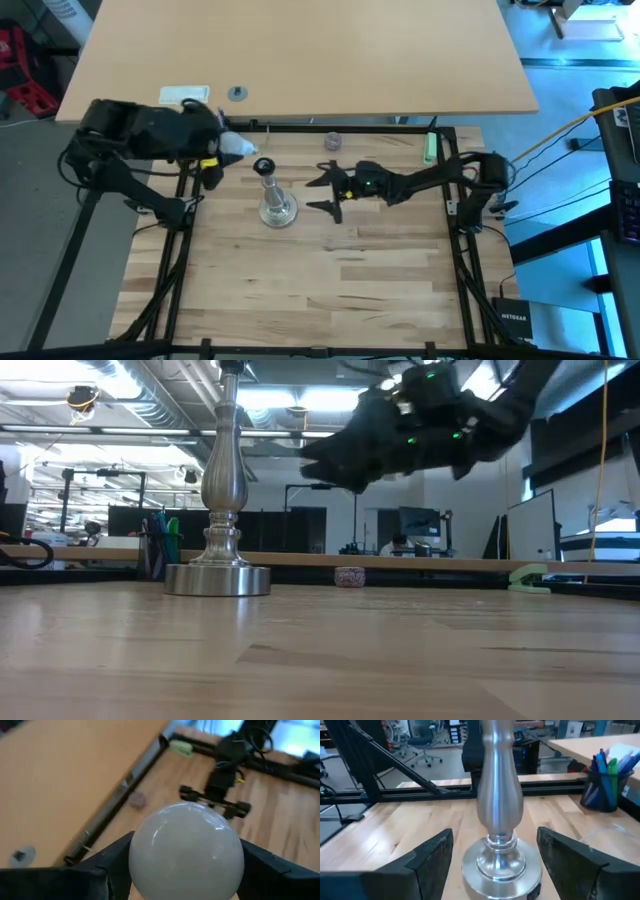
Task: Screw lightbulb
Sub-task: Insert the lightbulb into the silver lamp
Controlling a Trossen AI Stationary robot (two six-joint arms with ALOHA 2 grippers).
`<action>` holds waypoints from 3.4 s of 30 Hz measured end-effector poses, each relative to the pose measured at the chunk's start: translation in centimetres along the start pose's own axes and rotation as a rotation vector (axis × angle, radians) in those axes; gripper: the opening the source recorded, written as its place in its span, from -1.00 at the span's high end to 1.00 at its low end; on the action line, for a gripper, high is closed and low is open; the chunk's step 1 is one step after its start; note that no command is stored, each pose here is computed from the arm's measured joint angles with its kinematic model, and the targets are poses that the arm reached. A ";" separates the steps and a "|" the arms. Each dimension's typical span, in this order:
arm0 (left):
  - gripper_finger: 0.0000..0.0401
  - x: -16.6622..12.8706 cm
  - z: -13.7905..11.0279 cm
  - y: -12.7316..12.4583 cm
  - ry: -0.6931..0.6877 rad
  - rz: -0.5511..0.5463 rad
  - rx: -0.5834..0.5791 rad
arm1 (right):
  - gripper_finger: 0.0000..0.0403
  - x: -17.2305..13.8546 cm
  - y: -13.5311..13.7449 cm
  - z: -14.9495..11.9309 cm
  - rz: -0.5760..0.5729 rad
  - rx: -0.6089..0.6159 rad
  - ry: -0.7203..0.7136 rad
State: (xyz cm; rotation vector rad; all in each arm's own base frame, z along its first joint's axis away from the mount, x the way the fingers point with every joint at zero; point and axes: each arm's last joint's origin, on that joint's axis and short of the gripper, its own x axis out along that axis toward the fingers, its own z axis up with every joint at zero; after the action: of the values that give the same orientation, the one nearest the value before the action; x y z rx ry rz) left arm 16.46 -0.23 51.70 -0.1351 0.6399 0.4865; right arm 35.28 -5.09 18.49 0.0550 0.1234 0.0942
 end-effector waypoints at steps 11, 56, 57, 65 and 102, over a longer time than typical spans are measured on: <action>-0.24 1.0 1.4 -0.2 0.049 -0.101 0.109 | -0.44 0.8 -0.1 4.0 0.014 -0.025 -0.007; -0.24 9.2 0.1 -13.1 -0.005 -0.386 0.287 | 0.96 -3.0 12.7 12.0 0.156 -0.073 -0.202; -0.24 9.3 0.1 -13.1 -0.006 -0.385 0.291 | 0.94 -2.8 12.7 11.7 0.149 -0.071 -0.196; -0.24 9.8 0.6 -13.5 -0.058 -0.366 0.288 | 0.97 -2.0 12.6 11.2 0.126 -0.069 -0.220; -0.24 2.1 1.5 -4.4 -0.270 0.118 -0.041 | -0.28 0.1 6.2 5.1 -0.265 -0.063 0.219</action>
State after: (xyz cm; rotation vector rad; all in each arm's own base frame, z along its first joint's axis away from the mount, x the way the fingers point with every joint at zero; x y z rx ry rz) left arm 20.84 -2.86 51.51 -0.0685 0.3749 0.6194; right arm 35.43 0.83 23.95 -0.0355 0.3446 -0.1616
